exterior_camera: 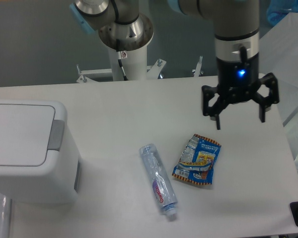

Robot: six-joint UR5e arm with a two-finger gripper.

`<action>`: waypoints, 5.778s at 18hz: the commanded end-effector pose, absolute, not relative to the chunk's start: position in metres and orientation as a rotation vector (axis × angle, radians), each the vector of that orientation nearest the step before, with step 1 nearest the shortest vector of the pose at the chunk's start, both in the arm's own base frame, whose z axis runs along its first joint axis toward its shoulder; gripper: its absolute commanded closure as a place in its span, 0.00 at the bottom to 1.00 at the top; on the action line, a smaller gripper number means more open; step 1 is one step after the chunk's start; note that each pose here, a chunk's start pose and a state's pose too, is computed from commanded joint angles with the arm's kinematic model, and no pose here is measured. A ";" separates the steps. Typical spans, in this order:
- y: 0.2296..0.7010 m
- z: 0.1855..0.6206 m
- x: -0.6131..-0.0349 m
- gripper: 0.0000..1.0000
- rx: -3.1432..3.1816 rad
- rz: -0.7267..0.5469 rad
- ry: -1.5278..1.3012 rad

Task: Open the trash can
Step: 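Move the open gripper across the table toward the white trash can, then lower the gripper onto the trash can lid edge, then press the gripper down on the lid's push latch, then hold the gripper above the can as the lid swings open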

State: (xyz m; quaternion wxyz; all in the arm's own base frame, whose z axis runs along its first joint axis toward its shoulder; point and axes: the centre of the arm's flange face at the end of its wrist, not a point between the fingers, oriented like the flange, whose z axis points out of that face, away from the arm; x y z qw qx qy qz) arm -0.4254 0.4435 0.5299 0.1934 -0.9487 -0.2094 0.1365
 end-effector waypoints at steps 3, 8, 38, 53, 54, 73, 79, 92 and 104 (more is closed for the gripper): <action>0.460 0.523 -0.379 0.00 -2.670 0.335 -0.584; 0.500 0.518 -0.327 0.00 -2.588 0.203 -0.793; 0.567 0.504 -0.224 0.00 -2.538 -0.093 -0.873; 0.574 0.496 -0.214 0.00 -2.558 -0.105 -0.854; 0.575 0.493 -0.214 0.00 -2.562 -0.107 -0.853; 0.576 0.487 -0.215 0.00 -2.572 -0.099 -0.858; 0.576 0.486 -0.214 0.00 -2.575 -0.100 -0.859; 0.576 0.484 -0.215 0.00 -2.577 -0.101 -0.861; 0.540 0.529 -0.286 0.00 -2.516 0.097 -0.827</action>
